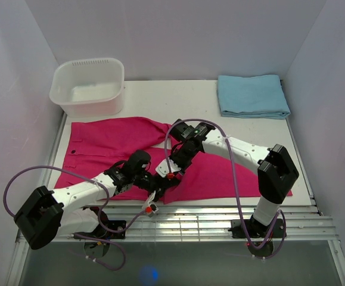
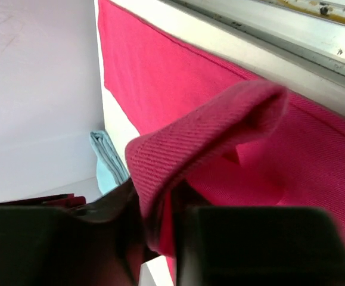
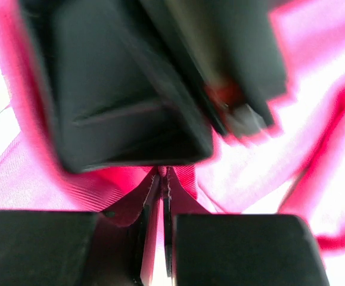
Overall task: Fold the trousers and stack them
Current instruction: Flatten the trousers out
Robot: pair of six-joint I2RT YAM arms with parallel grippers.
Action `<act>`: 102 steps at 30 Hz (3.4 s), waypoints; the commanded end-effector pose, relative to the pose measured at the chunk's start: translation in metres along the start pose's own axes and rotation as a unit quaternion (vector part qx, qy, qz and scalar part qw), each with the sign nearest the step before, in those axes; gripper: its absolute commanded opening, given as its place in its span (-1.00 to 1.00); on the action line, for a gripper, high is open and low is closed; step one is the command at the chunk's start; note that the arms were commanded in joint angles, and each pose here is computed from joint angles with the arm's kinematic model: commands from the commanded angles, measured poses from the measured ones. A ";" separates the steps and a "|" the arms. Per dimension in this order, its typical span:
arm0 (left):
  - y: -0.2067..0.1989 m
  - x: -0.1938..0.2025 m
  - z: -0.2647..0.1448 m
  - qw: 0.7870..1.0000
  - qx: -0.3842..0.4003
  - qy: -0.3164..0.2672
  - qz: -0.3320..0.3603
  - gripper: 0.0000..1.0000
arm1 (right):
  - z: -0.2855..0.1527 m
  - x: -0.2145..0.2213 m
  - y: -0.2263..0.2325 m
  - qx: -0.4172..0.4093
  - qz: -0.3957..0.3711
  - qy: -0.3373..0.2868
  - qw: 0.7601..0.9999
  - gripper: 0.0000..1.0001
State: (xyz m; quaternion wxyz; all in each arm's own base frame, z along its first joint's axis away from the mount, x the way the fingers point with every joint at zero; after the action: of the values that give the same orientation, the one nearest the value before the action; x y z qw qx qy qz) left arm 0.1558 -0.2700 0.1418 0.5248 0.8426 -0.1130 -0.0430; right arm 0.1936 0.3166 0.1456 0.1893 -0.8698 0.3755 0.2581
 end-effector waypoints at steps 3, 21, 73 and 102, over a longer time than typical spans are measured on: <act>0.048 0.010 -0.016 0.952 -0.022 0.070 0.297 -0.08 | -0.056 0.005 -0.042 0.099 0.043 -0.001 0.994 -0.84; 0.050 0.086 -0.214 0.765 -0.136 0.546 -0.312 0.15 | -0.281 0.124 -0.024 0.397 0.325 -0.010 0.858 -0.85; 0.032 0.146 -0.044 0.770 0.000 0.233 -0.594 -0.19 | -0.228 0.321 0.140 0.348 0.799 0.027 0.489 -0.85; 0.003 0.180 0.139 0.864 0.060 0.156 -0.474 -0.14 | -0.221 0.321 0.136 0.332 0.809 0.007 0.485 -0.85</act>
State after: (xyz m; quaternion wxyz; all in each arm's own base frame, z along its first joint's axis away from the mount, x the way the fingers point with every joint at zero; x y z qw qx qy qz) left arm 0.2955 -0.4287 0.0827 0.3748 0.8235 0.3925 -0.1650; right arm 0.3427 -0.0671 0.1048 0.1598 -0.0601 0.9759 0.1357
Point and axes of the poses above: each gripper's point midway between its finger pads, its own z axis out along the fingers, its own y axis along the line the jaws close on, x = y × z, the point moved 4 cm from there along -z, back along the fingers, and after that the axes turned 13 degrees about z, right-handed, at the moved point
